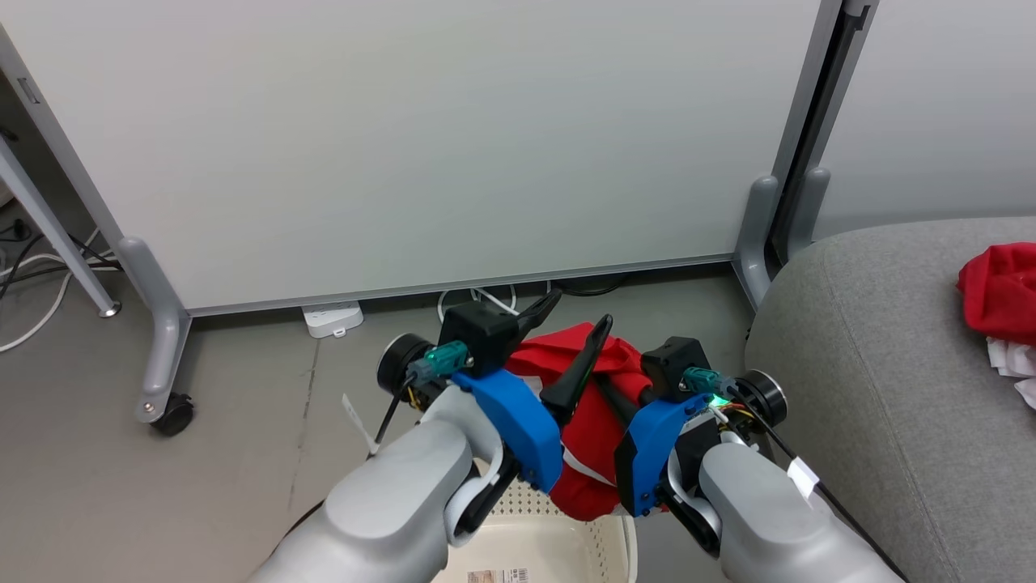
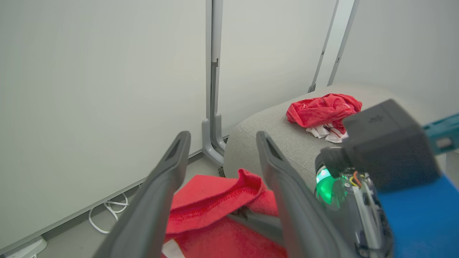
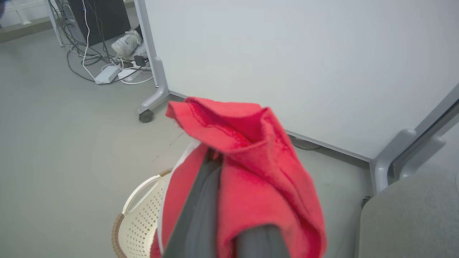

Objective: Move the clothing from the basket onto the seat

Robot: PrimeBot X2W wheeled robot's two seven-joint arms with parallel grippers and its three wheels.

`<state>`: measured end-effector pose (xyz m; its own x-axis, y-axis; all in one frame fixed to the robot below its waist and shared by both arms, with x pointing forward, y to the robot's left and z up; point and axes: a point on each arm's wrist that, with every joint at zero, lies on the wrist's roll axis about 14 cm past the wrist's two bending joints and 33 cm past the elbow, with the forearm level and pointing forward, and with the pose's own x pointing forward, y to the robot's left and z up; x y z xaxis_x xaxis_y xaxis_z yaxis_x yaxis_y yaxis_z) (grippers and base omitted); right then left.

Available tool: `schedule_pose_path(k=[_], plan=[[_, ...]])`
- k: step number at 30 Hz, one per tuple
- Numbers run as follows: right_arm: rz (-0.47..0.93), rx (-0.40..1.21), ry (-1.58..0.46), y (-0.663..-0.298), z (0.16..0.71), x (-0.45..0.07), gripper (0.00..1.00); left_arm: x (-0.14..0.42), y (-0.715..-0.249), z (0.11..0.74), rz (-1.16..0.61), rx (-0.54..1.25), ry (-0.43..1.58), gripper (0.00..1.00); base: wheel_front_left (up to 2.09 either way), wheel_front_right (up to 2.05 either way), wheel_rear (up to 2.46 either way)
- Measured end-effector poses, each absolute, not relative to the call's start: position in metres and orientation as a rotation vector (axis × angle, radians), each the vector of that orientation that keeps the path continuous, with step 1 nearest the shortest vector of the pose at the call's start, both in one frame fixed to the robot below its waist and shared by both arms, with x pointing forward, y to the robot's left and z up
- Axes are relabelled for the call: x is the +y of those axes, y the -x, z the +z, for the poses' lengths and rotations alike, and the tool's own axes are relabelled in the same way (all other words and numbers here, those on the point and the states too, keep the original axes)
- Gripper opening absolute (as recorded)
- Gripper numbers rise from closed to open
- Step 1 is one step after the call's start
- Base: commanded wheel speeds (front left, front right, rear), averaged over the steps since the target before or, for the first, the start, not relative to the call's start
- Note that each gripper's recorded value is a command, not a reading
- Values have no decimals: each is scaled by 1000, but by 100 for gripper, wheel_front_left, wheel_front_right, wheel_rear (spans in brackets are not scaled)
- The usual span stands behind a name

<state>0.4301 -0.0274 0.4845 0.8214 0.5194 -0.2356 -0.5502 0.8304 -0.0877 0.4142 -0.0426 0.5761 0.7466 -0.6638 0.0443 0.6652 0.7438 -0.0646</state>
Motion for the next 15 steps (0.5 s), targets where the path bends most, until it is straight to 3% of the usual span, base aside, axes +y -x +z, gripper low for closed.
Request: schedule_pose_path(k=[15], plan=[[561,217,168,-436,473,-31,0,18,-382,525,-563,-25,93,100,0,0,0]])
